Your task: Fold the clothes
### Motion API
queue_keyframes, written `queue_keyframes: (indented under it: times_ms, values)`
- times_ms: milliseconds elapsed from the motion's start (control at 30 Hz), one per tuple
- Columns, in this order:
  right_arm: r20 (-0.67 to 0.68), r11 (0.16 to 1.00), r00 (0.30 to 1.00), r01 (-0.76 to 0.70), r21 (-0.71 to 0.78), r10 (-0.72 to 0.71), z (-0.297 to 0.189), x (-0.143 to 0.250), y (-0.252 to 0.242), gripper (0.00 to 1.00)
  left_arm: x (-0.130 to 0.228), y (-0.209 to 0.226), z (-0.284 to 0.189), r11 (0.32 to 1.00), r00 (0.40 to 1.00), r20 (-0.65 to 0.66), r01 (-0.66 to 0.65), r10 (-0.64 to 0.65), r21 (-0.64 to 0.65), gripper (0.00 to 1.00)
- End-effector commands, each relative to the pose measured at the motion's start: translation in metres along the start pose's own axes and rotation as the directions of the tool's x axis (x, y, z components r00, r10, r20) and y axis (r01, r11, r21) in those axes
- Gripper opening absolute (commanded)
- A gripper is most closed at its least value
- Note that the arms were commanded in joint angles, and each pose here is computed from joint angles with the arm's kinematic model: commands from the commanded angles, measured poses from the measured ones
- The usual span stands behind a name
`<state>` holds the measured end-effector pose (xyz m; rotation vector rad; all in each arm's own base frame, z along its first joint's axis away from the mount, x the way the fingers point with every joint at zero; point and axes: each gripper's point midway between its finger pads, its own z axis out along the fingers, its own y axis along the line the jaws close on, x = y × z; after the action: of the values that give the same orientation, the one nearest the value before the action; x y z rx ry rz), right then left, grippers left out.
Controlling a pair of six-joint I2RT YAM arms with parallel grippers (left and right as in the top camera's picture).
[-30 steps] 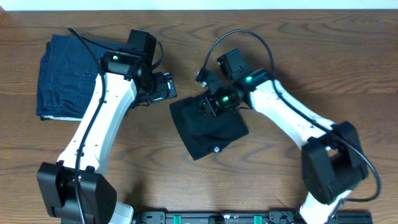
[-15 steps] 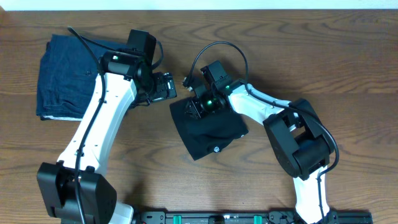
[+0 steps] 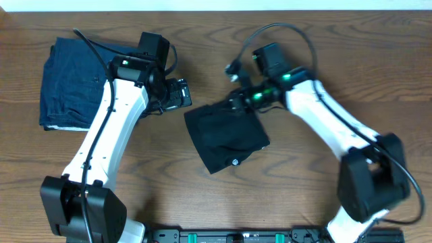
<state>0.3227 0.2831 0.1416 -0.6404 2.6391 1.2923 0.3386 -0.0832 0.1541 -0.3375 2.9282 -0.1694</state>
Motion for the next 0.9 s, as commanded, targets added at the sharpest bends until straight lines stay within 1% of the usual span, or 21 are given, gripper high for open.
queue_keyframes:
  times_ms: [0, 100, 300, 400, 567, 667, 767, 867]
  values:
    - [-0.066, 0.999, 0.997, -0.026, 0.037, 0.028, 0.002, 0.019, -0.01, 0.01, 0.002, 0.005, 0.004, 1.0, 1.0, -0.012, 0.003, -0.003, -0.016, 0.98]
    - [-0.134, 0.998, 0.99, -0.046, 0.048, 0.052, 0.009, 0.042, -0.015, 0.01, 0.002, 0.005, 0.004, 1.0, 1.0, -0.012, 0.003, -0.003, -0.016, 0.98]
    - [-0.205, 0.988, 0.971, -0.097, 0.117, 0.12, 0.027, 0.083, -0.04, 0.01, 0.002, 0.005, 0.004, 1.0, 1.0, -0.012, 0.003, -0.003, -0.016, 0.98]
    - [-0.197, 0.985, 0.97, -0.121, 0.122, 0.144, 0.037, 0.097, -0.054, 0.01, 0.002, 0.005, 0.004, 1.0, 1.0, -0.012, 0.003, -0.003, -0.016, 0.98]
    - [-0.156, 0.961, 0.953, -0.24, 0.14, 0.261, 0.053, 0.118, -0.074, 0.01, 0.002, 0.005, 0.004, 1.0, 1.0, -0.012, 0.003, -0.003, -0.016, 0.98]
    - [-0.142, 0.947, 0.942, -0.285, 0.146, 0.306, 0.058, 0.128, -0.082, 0.01, 0.002, 0.005, 0.004, 1.0, 1.0, -0.012, 0.003, -0.003, -0.017, 0.98]
    - [-0.137, 0.943, 0.938, -0.299, 0.149, 0.319, 0.058, 0.13, -0.083, 0.01, 0.002, 0.005, 0.004, 1.0, 1.0, -0.012, 0.003, -0.003, -0.016, 0.98]
    - [-0.126, 0.944, 0.94, -0.299, 0.143, 0.317, 0.052, 0.119, -0.078, 0.01, 0.002, 0.005, 0.004, 1.0, 1.0, -0.012, 0.003, -0.003, -0.017, 0.98]
